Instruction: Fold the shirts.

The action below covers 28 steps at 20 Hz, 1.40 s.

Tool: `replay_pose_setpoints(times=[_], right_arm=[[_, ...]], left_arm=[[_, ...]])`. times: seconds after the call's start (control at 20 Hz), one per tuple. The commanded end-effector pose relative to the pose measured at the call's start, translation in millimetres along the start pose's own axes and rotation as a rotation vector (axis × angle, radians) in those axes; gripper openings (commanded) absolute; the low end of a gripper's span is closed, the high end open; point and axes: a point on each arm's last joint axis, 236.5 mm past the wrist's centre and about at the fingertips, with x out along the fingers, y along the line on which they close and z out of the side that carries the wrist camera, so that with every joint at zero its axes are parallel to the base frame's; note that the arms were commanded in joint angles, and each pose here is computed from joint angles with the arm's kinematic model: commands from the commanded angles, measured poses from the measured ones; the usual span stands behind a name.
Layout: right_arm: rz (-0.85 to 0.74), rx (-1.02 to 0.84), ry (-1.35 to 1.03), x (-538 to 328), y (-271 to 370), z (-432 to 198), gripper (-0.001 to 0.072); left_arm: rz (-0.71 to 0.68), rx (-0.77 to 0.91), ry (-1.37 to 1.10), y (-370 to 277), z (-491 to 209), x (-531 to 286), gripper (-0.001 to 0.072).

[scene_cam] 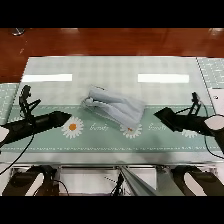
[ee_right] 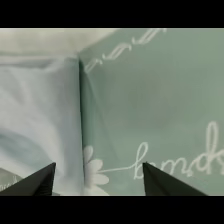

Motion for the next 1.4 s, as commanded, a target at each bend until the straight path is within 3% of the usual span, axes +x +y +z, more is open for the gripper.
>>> replay_pose_setpoints(times=[0.0,0.65,0.7,0.75,0.8,0.85,1.05,1.35], right_arm=[[0.144,0.068,0.126,30,14,-21,0.0624],[0.133,-0.093,0.395,114,72,-35,0.0612],[0.134,-0.115,0.411,118,78,-38,0.0537],[0.137,-0.142,0.427,119,83,-40,0.0392],[0.151,-0.189,0.433,119,91,-39,0.0106],[0.178,-0.235,0.433,115,103,-38,0.0025],[0.224,-0.454,0.415,81,167,-4,0.0024],[0.139,-0.783,0.182,-31,273,65,0.0025]], left_arm=[[0.006,-0.010,0.003,3,1,3,0.0020],[0.024,-0.040,0.034,12,-2,12,0.0020],[0.024,-0.040,0.034,12,-2,12,0.0020],[0.024,-0.040,0.034,12,-2,12,0.0020],[0.024,-0.040,0.034,12,-2,12,0.0020],[0.024,-0.040,0.034,12,-2,12,0.0020],[0.024,-0.040,0.034,12,-2,12,0.0020],[0.023,-0.040,0.036,12,-2,12,0.0020]])
